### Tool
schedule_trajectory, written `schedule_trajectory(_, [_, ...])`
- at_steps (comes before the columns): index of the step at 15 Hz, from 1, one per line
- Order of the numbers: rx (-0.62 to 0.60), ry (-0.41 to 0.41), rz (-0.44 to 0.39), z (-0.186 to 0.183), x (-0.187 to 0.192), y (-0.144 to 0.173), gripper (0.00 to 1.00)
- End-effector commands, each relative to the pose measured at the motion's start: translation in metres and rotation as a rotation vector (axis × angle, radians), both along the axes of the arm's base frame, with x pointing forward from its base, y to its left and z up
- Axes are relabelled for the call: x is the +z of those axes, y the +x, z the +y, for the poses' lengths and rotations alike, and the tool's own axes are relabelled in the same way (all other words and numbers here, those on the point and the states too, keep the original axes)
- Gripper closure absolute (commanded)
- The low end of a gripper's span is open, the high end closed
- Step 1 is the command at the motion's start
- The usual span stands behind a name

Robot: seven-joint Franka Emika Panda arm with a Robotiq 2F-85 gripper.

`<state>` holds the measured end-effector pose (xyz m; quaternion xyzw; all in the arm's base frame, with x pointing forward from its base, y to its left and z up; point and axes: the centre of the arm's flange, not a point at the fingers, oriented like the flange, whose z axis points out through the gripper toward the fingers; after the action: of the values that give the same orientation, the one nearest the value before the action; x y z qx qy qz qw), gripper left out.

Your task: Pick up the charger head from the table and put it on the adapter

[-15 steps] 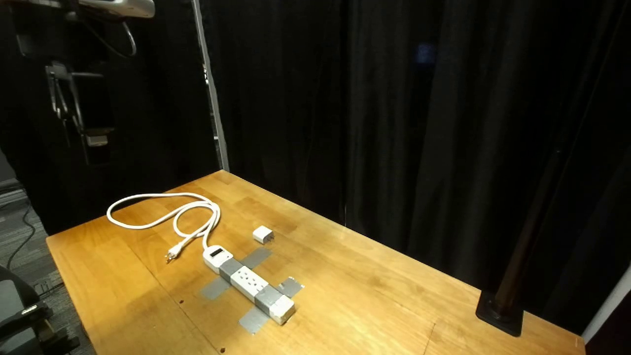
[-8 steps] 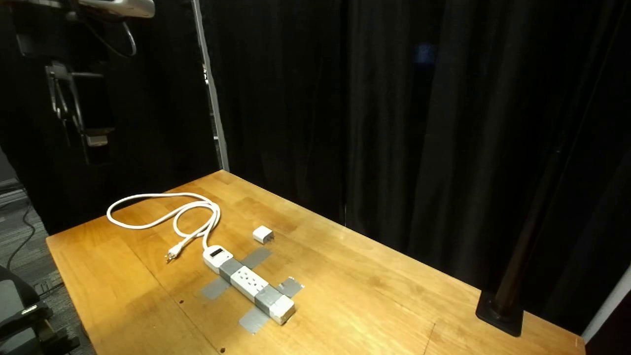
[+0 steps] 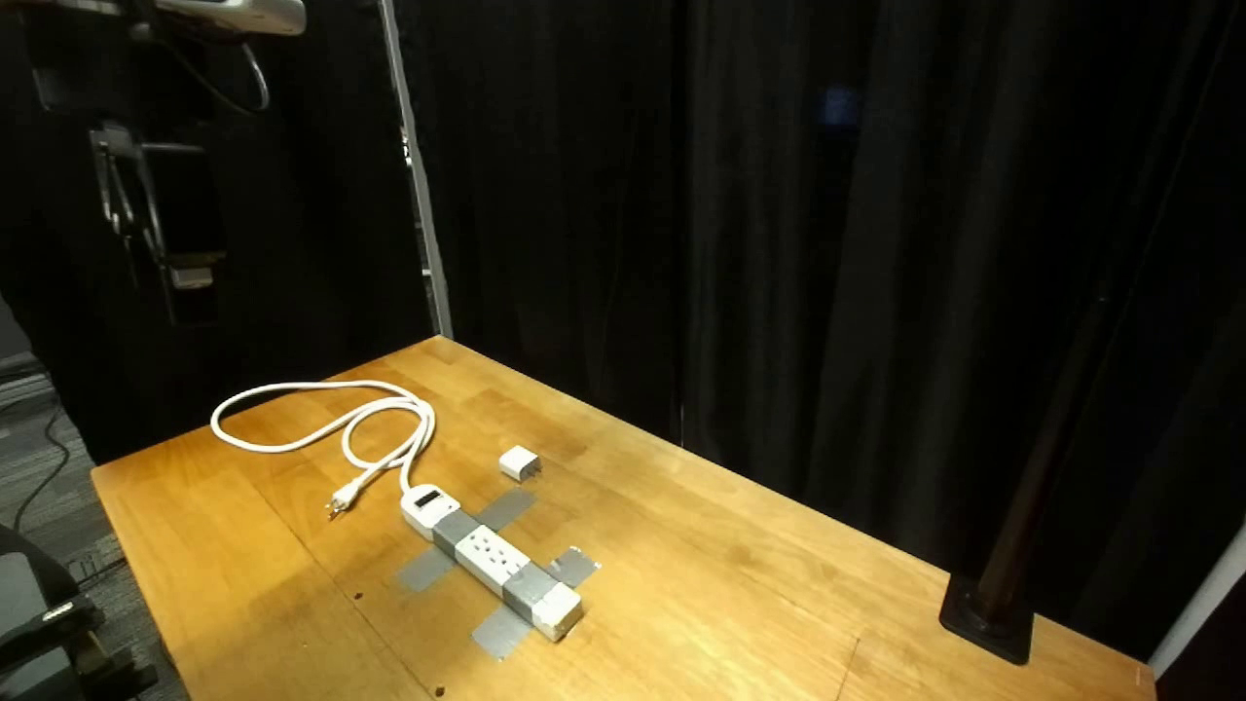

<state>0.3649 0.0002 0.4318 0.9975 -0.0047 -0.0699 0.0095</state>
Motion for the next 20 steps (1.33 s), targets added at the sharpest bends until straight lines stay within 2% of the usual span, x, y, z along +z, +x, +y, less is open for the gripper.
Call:
schedule_trajectory(1, [0.0,0.0,0.0,0.0,0.0,0.0,0.0])
schedule_trajectory(20, [0.0,-0.003,0.021,0.0005,-0.0041,0.0,0.0])
